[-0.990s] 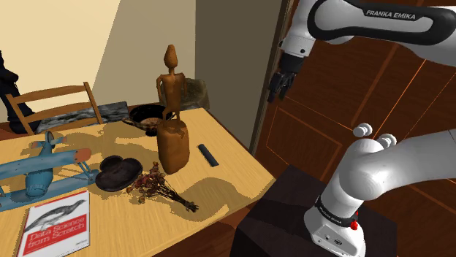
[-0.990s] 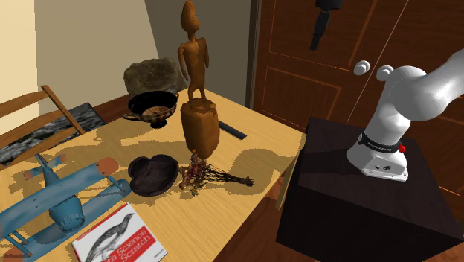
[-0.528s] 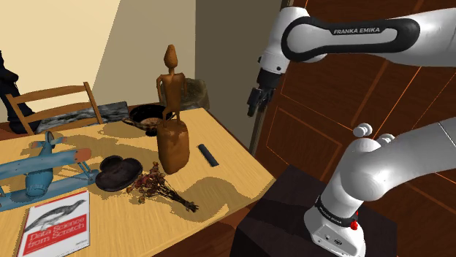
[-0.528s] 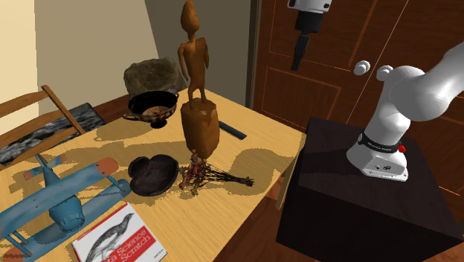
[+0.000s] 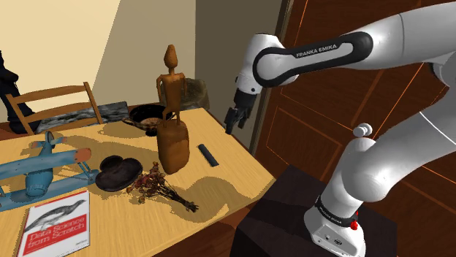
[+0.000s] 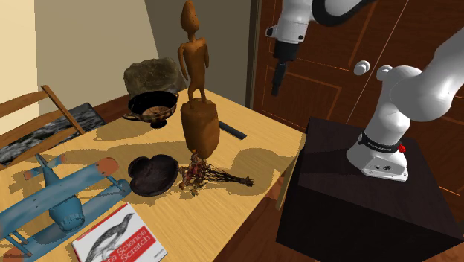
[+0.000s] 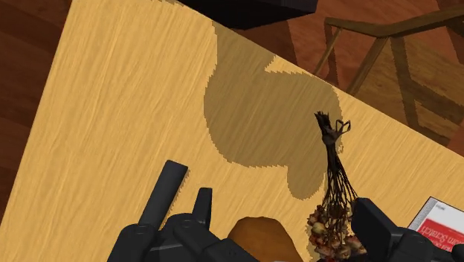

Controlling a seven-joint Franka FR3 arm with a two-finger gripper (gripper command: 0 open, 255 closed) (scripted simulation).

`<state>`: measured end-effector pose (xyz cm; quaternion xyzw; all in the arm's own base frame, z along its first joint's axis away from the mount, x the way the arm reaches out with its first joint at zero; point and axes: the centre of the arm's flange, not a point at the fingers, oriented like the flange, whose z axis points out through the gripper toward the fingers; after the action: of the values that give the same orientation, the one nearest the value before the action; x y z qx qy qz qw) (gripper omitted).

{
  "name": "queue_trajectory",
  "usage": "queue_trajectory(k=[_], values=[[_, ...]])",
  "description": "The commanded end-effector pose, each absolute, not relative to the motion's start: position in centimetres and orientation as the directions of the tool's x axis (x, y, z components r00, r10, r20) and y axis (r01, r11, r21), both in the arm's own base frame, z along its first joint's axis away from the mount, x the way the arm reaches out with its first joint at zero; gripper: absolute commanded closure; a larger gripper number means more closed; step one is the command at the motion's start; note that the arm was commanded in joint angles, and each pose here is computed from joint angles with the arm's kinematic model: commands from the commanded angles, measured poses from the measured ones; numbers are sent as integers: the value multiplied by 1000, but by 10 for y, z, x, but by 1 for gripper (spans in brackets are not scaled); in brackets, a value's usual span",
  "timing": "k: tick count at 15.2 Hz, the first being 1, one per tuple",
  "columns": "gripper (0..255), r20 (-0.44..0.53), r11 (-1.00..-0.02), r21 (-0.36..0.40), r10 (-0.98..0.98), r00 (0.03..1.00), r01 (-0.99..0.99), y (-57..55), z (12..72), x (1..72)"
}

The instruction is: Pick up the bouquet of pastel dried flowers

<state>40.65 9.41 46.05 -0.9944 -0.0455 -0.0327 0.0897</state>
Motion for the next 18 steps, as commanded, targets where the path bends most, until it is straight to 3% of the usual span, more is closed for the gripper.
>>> queue_trajectory(k=[1,18], values=[[0,75,-977,-184,95,993,107,111,442,416],[0,81,-948,-250,184,980,198,251,297,504]])
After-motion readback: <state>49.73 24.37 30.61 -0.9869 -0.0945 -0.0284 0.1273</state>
